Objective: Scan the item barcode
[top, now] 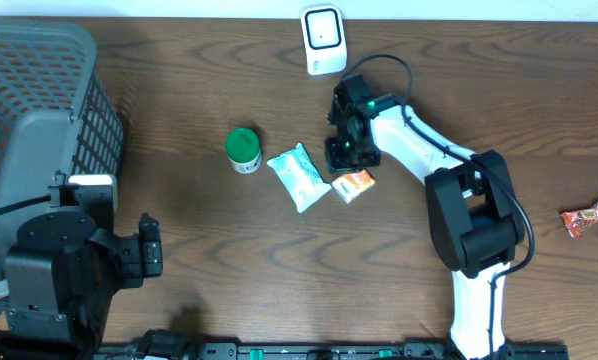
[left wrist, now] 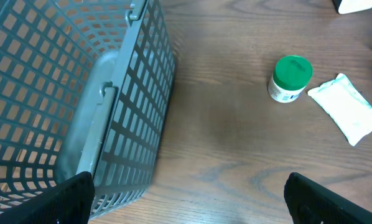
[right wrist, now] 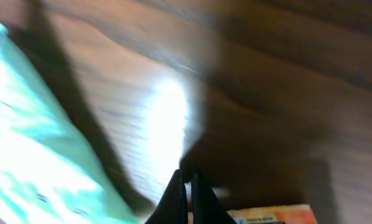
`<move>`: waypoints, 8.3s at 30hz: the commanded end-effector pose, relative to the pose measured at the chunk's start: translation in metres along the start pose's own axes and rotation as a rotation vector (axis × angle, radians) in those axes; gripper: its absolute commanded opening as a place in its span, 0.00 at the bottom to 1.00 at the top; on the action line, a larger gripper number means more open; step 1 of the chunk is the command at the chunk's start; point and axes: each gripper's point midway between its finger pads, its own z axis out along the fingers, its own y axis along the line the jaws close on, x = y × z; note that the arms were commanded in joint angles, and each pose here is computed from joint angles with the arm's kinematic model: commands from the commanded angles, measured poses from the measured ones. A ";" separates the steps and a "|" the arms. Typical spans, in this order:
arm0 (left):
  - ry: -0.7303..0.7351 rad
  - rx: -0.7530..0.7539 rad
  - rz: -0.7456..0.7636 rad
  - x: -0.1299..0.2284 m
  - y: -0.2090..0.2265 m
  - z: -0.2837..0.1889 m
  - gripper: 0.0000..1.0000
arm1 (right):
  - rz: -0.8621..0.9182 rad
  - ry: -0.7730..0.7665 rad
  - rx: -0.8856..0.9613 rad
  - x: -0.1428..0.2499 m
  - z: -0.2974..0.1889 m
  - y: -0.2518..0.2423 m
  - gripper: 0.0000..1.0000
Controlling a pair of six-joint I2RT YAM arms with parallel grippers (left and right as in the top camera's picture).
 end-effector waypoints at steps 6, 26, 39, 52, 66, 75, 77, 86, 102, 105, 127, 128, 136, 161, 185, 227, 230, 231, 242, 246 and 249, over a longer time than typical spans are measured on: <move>0.003 -0.008 -0.007 0.001 0.002 0.000 0.98 | -0.078 -0.056 0.033 0.008 -0.076 -0.019 0.03; 0.003 -0.008 -0.007 0.001 0.002 0.000 0.98 | -0.023 -0.057 0.116 -0.003 -0.037 -0.024 0.01; 0.003 -0.008 -0.007 0.001 0.002 0.000 0.98 | -0.103 -0.035 0.143 0.009 -0.028 0.000 0.01; 0.003 -0.008 -0.007 0.001 0.002 0.000 0.98 | -0.108 0.035 0.167 0.023 -0.013 -0.002 0.01; 0.003 -0.008 -0.007 0.001 0.002 0.000 0.98 | -0.225 0.377 0.278 0.104 -0.032 -0.018 0.01; 0.003 -0.008 -0.007 0.001 0.002 0.000 0.98 | -0.157 0.410 0.478 0.113 -0.050 -0.049 0.01; 0.003 -0.008 -0.007 0.001 0.002 0.000 0.98 | -0.154 0.407 0.434 0.113 -0.046 -0.039 0.01; 0.003 -0.008 -0.007 0.001 0.002 0.000 0.98 | -0.184 0.400 0.289 0.120 -0.031 0.003 0.01; 0.003 -0.008 -0.007 0.001 0.002 0.000 0.98 | -0.174 0.231 0.315 0.094 0.003 0.004 0.01; 0.003 -0.008 -0.007 0.001 0.002 0.000 0.98 | -0.166 0.246 0.376 0.102 0.006 -0.014 0.01; 0.003 -0.008 -0.007 0.001 0.002 0.000 0.98 | 0.100 0.095 0.459 0.061 -0.089 -0.028 0.92; 0.003 -0.008 -0.007 0.001 0.002 0.000 0.98 | 0.104 0.073 0.447 0.058 -0.092 -0.027 0.99; 0.002 -0.008 -0.007 0.001 0.002 0.000 0.98 | 0.168 0.023 0.443 0.047 -0.069 -0.058 0.99; 0.003 -0.008 -0.007 0.001 0.002 0.000 0.98 | 0.244 -0.012 0.332 0.046 -0.029 -0.096 0.71; 0.003 -0.008 -0.007 0.001 0.002 0.000 0.98 | 0.350 0.368 0.011 0.117 -0.046 -0.031 0.51; 0.003 -0.008 -0.007 0.001 0.002 0.000 0.98 | 0.188 0.095 -0.405 0.026 -0.073 0.057 0.48; 0.003 -0.008 -0.007 0.001 0.002 0.000 0.98 | 0.121 -0.052 -0.417 -0.013 -0.092 0.065 0.47; 0.003 -0.008 -0.007 0.001 0.002 0.000 0.98 | 0.100 -0.107 -0.409 -0.026 -0.098 0.066 0.47; 0.003 -0.008 -0.007 0.001 0.002 0.000 0.98 | 0.030 -0.803 -0.131 -0.162 -0.165 0.046 0.46; 0.003 -0.008 -0.007 0.001 0.002 0.000 0.98 | -0.001 -0.958 -0.126 -0.189 -0.183 0.049 0.44; 0.002 -0.008 -0.007 0.001 0.002 0.000 0.98 | 0.004 -1.035 -0.123 -0.205 -0.187 0.046 0.38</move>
